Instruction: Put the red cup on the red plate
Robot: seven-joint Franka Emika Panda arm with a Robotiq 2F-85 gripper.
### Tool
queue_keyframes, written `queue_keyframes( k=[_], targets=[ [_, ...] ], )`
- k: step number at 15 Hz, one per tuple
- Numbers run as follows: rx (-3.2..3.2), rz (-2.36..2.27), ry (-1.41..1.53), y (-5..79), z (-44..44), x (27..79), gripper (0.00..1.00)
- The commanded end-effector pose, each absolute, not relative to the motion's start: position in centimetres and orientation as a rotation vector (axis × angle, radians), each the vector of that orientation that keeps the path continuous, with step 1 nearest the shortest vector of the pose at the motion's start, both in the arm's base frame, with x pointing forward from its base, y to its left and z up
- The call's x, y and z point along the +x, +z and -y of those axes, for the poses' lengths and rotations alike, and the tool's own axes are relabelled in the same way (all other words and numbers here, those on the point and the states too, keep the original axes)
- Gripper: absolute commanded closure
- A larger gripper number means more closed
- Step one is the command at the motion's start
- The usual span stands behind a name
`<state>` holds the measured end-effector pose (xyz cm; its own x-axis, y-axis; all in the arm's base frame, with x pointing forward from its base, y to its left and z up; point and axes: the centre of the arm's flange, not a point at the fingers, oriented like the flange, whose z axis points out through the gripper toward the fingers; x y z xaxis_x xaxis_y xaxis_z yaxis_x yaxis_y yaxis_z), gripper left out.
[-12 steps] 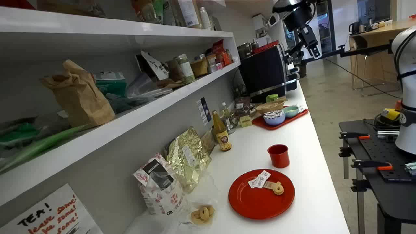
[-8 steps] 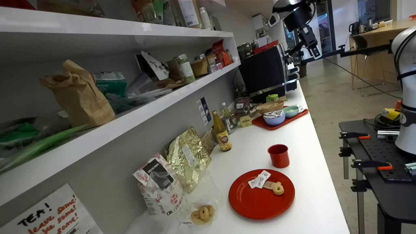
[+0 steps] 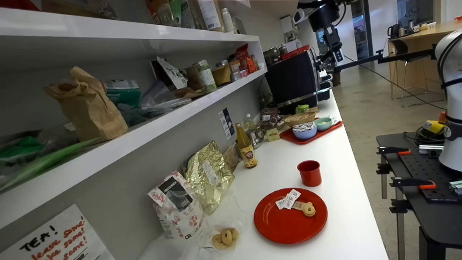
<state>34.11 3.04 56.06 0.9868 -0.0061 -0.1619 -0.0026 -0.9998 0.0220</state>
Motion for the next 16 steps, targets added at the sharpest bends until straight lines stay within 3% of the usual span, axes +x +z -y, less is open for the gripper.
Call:
queue_keyframes(
  k=[1,7,16],
  targets=[
    [3.183,0.091,-0.066,57.1,-2.4,38.0,0.00],
    [3.207,0.180,-0.011,50.4,-1.9,44.0,0.00],
    [3.173,0.275,-0.330,37.1,0.9,48.7,0.00]
  ],
)
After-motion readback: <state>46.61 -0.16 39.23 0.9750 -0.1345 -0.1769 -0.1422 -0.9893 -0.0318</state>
